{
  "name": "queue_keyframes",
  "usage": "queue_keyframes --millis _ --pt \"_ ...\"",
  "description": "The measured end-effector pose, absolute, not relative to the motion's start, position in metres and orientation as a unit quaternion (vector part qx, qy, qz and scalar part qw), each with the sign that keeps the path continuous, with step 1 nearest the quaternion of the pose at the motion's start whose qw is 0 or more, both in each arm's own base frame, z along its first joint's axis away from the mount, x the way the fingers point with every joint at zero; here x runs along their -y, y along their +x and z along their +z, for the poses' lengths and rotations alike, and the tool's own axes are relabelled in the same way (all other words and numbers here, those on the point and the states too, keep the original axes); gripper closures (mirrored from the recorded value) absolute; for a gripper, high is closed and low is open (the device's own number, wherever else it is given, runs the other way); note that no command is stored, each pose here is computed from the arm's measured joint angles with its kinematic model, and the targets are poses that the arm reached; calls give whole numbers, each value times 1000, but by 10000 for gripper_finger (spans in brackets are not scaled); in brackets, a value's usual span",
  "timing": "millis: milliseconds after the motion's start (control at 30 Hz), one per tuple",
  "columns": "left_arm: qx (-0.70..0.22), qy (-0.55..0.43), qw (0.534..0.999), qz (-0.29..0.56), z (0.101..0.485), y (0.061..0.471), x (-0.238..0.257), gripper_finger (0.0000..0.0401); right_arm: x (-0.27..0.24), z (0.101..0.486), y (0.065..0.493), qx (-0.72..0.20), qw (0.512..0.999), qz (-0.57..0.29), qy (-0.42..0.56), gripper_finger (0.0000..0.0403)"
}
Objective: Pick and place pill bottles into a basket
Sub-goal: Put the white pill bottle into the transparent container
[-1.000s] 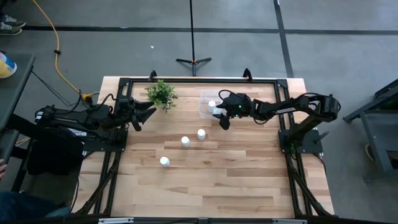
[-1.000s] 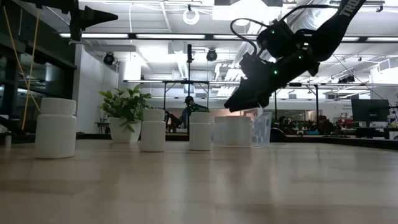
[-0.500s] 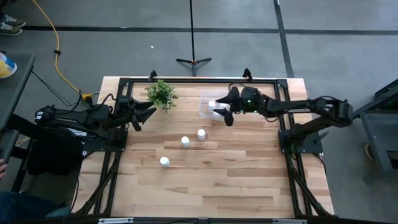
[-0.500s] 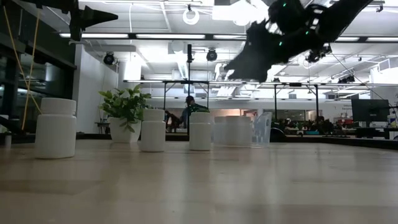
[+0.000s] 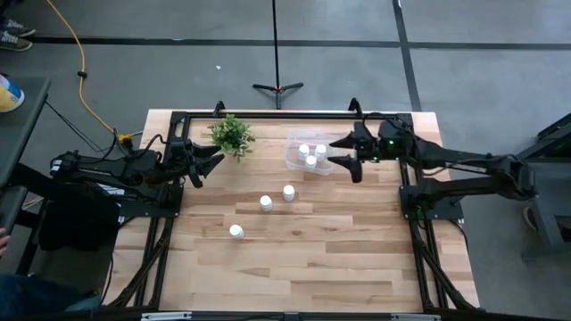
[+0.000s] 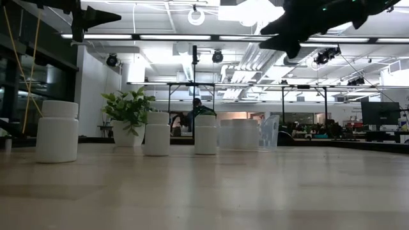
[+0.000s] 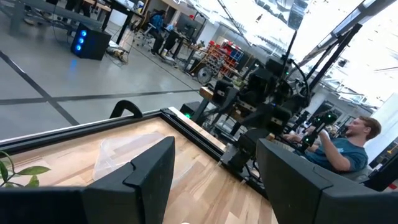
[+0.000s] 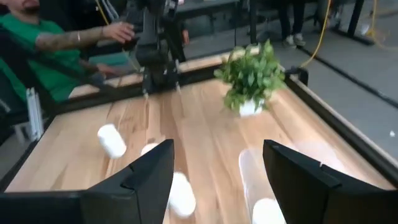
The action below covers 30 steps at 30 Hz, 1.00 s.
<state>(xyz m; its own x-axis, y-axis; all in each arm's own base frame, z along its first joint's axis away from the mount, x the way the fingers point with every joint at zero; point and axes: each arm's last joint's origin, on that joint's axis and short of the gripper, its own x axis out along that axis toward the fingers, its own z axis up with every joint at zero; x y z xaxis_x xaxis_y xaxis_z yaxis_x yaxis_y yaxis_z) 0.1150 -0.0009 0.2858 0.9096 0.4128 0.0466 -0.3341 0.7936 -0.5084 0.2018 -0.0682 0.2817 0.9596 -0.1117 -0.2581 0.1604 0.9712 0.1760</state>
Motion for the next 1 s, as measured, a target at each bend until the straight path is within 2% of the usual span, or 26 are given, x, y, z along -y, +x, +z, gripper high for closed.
queue_keyframes --millis 233,367,667,833,1000 --pt "78 -253 944 198 286 115 1 142 57 285 179 -158 978 -29 136 171" --pt "78 -253 944 198 286 115 1 142 48 277 176 -207 966 -3 157 170" --pt "80 -253 942 206 286 115 0 142 35 243 189 -299 944 -39 133 151" --pt "79 -252 942 206 286 115 0 142 25 230 205 -291 950 -16 115 114" --pt "77 -251 942 207 285 115 0 142 17 223 232 -244 965 10 92 89"
